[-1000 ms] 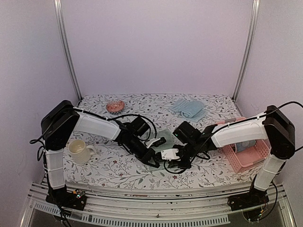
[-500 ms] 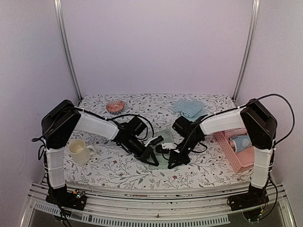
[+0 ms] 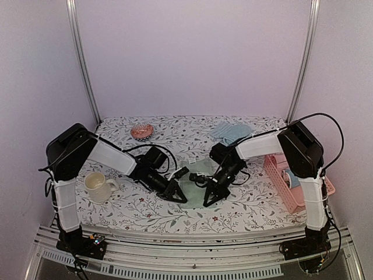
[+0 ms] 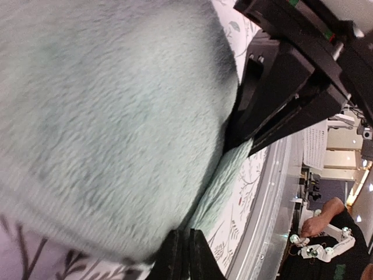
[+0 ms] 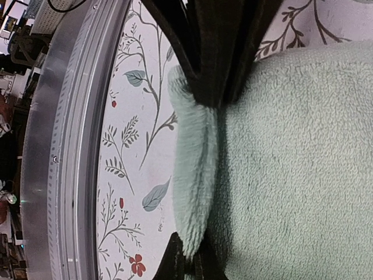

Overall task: Roll the towels
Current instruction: Roll the towel at the center of the board.

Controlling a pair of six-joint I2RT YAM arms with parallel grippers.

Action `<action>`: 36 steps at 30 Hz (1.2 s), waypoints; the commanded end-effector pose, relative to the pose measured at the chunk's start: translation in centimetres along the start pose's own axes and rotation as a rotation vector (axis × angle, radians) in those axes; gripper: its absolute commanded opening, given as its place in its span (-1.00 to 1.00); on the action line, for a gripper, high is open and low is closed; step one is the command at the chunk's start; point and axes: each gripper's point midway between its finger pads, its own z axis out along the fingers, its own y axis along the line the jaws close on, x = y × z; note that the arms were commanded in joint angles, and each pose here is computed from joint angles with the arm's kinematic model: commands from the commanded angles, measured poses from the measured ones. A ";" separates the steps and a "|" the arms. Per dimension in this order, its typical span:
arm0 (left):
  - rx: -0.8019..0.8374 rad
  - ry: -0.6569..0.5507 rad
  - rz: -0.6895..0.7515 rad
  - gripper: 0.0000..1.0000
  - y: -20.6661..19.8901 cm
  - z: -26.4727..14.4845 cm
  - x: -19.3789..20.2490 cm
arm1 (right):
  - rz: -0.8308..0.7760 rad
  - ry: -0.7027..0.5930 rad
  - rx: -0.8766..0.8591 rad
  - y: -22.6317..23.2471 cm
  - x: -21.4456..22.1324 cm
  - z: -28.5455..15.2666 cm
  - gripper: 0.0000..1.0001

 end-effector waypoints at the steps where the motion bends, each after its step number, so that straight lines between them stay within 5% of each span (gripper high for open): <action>1: -0.109 -0.127 0.043 -0.87 0.0 -3.5 -0.6 | 0.219 0.256 -0.009 -1.2 7.5 1.7 -0.94; 7: -0.287 -0.322 0.315 -0.77 -3.3 -6.7 -0.5 | 0.292 0.316 -0.018 -2.4 8.8 2.7 -0.94; 14: -0.455 -0.293 0.722 -0.67 -7.4 -4.8 1.3 | 0.354 0.346 -0.038 -3.4 9.3 3.7 -0.94; 18: -0.581 -0.181 0.901 -0.51 -8.1 -2.0 1.3 | 0.364 0.349 -0.048 -3.5 9.6 4.0 -0.94; 26: -0.745 -0.037 1.048 -0.51 -5.6 1.6 -0.1 | 0.359 0.344 -0.044 -3.6 9.5 4.0 -0.93; 36: -0.776 0.054 1.050 -0.75 -2.3 3.8 0.2 | 0.356 0.336 -0.049 -3.3 9.5 4.0 -0.93</action>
